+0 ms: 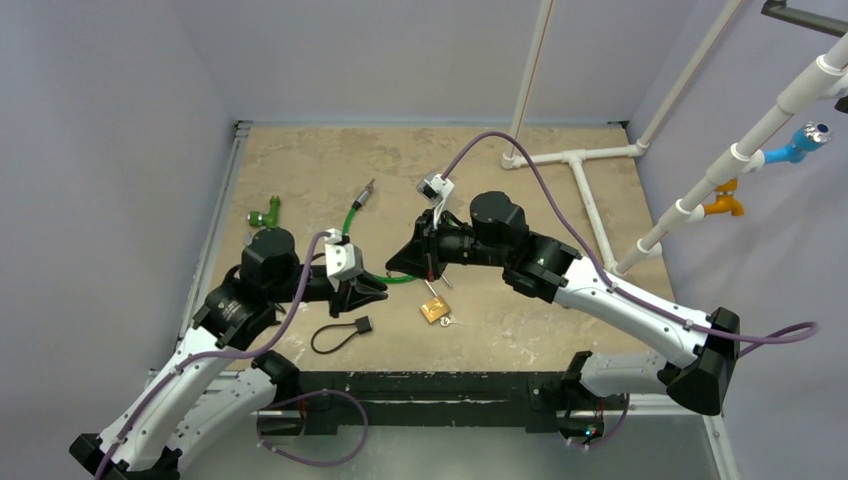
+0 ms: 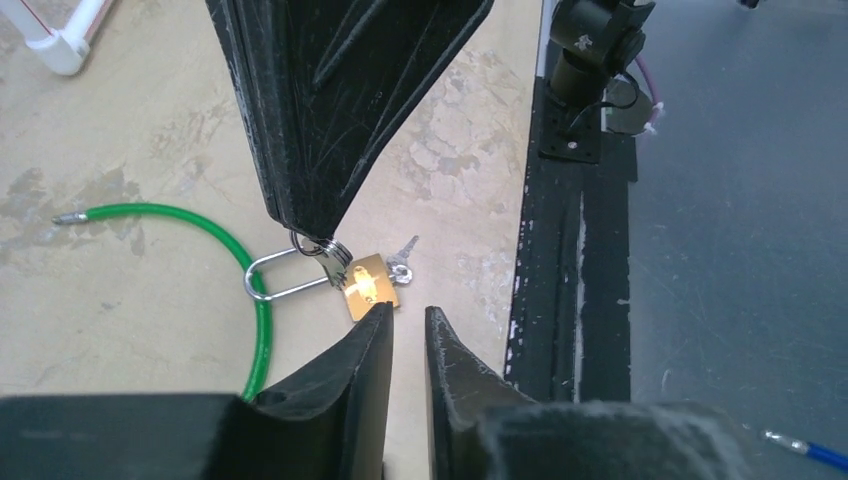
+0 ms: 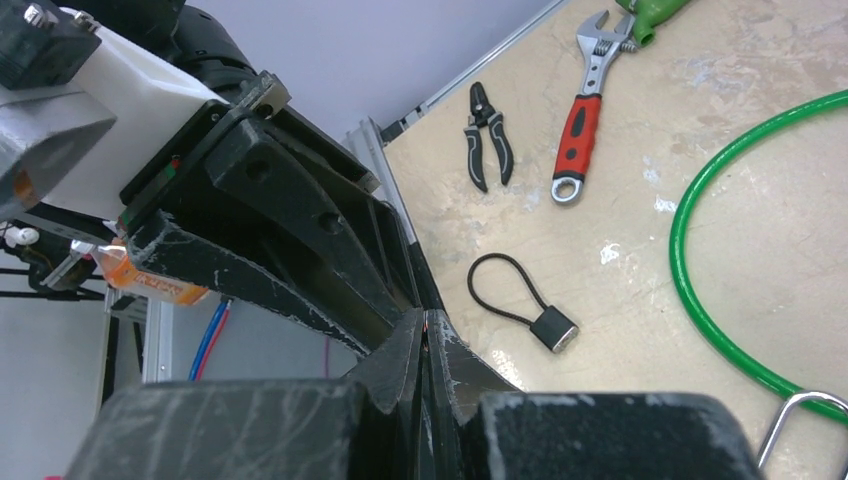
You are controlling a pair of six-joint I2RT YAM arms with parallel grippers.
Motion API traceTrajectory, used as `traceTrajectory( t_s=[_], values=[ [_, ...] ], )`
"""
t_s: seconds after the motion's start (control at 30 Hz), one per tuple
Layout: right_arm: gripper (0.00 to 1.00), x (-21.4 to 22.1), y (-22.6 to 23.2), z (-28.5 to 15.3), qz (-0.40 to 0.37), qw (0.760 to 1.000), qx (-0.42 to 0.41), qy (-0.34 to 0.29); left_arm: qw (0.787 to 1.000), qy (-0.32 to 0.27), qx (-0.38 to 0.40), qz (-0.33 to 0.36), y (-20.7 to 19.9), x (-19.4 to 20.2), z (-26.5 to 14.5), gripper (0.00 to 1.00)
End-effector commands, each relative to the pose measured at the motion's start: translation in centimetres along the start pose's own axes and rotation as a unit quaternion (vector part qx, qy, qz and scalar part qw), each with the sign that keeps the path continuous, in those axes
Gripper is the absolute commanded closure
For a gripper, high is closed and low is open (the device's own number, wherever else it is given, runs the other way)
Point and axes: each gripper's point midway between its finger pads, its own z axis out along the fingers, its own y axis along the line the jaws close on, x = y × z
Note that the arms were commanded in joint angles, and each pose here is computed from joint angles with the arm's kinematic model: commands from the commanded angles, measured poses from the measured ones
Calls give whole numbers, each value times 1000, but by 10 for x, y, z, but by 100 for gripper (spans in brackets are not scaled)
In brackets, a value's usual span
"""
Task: Unlock with the key
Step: Pick up the key from the center of the board.
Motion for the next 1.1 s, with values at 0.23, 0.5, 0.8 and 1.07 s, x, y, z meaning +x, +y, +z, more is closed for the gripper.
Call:
traceTrajectory(
  t_s=[0.23,0.5,0.8,1.07],
  values=[
    [100,-20,13,-6,-10,999,-18,-35,999,-31,-45,5,17,-19,0,31],
    [100,-21,25,-7,3,998,-51,-37,999,-40,-11,1,8,-22,4,81],
    [100,-17,21,-7,-6,998,-44,-34,999,-48,-11,23,6,-31,-1,83],
    [100,-12,15,-8,-3,999,-29,-29,999,-37,-13,35,1,-33,-9,100]
  ],
)
